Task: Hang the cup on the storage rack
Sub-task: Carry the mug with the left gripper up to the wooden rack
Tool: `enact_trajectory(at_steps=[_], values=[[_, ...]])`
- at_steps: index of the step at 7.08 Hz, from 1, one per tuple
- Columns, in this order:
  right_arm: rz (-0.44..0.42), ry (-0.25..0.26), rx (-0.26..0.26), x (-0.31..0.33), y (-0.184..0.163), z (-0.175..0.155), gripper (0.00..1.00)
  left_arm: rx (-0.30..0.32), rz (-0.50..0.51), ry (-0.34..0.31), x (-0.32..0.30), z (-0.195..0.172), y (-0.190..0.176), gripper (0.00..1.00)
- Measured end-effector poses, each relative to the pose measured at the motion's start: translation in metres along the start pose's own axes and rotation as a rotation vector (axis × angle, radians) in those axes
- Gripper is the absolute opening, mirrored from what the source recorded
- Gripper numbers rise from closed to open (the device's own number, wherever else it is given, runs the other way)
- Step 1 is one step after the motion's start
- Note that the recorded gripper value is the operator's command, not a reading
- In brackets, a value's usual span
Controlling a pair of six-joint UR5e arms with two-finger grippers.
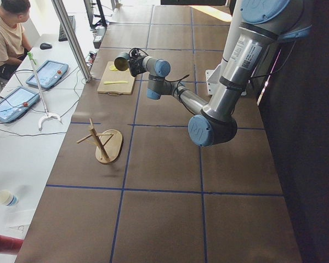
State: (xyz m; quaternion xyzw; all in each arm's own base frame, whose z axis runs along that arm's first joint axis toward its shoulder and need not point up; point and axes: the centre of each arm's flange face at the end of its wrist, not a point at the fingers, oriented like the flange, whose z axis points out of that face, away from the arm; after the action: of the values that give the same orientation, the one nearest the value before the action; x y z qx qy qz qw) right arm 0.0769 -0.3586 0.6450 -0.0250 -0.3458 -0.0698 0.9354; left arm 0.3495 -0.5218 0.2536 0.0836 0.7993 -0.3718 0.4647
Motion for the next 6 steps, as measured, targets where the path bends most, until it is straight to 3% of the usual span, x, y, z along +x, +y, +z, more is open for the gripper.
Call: enact_trajectory(at_steps=[3,6], values=[[-0.003,0.002,0.002,0.000,-0.002,-0.001,1.00,0.134,-0.328,0.157,0.008,-0.055,-0.085,0.08],[-0.003,0.003,0.001,0.000,-0.003,0.000,1.00,0.222,-0.475,0.238,-0.018,-0.096,-0.174,0.08]])
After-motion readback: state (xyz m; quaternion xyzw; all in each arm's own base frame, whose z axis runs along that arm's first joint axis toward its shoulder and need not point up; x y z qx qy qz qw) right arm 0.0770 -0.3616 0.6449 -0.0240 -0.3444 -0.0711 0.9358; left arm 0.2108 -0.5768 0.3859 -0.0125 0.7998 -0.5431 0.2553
